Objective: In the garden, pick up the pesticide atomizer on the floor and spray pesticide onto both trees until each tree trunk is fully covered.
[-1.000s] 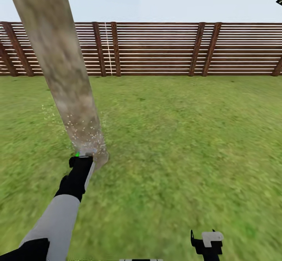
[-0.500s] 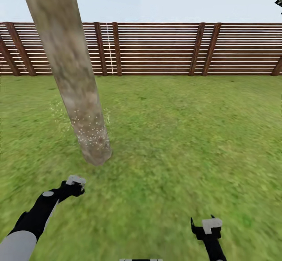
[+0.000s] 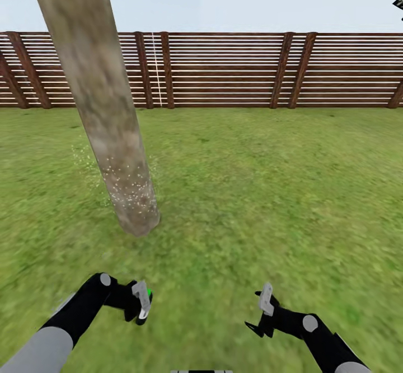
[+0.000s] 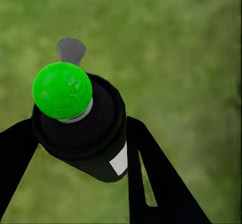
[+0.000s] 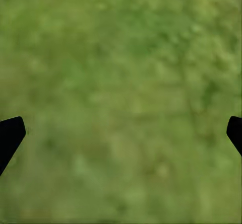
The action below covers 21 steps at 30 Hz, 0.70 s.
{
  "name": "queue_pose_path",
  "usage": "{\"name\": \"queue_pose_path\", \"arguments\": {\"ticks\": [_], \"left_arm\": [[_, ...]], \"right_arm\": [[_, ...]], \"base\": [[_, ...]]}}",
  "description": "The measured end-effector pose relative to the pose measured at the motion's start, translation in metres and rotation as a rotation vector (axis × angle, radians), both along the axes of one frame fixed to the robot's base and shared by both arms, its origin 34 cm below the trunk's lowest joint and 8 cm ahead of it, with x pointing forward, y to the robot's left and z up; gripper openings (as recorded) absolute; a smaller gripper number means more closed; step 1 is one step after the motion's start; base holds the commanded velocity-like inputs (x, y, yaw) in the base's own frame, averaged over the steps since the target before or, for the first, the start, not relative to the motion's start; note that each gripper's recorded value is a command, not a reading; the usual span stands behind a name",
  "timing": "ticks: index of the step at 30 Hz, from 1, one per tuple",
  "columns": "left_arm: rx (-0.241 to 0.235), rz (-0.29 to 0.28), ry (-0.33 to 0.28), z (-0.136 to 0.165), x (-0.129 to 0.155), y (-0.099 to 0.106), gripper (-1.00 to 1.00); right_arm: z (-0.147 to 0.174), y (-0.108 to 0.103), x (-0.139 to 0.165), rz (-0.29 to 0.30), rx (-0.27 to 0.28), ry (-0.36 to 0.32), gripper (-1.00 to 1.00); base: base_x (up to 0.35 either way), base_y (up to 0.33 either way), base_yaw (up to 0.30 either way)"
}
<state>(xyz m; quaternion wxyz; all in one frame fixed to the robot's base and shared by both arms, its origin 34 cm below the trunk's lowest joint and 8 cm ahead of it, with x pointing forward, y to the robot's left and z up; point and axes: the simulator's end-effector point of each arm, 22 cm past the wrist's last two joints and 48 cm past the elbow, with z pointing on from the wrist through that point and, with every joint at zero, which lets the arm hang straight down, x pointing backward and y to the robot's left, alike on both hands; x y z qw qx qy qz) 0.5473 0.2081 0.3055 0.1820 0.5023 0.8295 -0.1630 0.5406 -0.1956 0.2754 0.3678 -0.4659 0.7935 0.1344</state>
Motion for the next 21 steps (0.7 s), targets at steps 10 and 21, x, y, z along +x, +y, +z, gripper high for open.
{"name": "queue_pose_path", "arguments": {"ticks": [10, 21], "left_arm": [[-0.03, -0.175, 0.051, 0.016, -0.008, -0.065, -1.0], [-0.017, -0.276, 0.106, 0.027, -0.015, -0.096, -1.0]], "right_arm": [[0.065, 0.114, 0.011, 0.207, 0.168, -0.042, -1.0], [0.103, 0.185, 0.022, 0.24, 0.271, -0.035, -1.0]], "base": [[0.0, 0.0, 0.0], [0.0, 0.0, 0.0]]}}
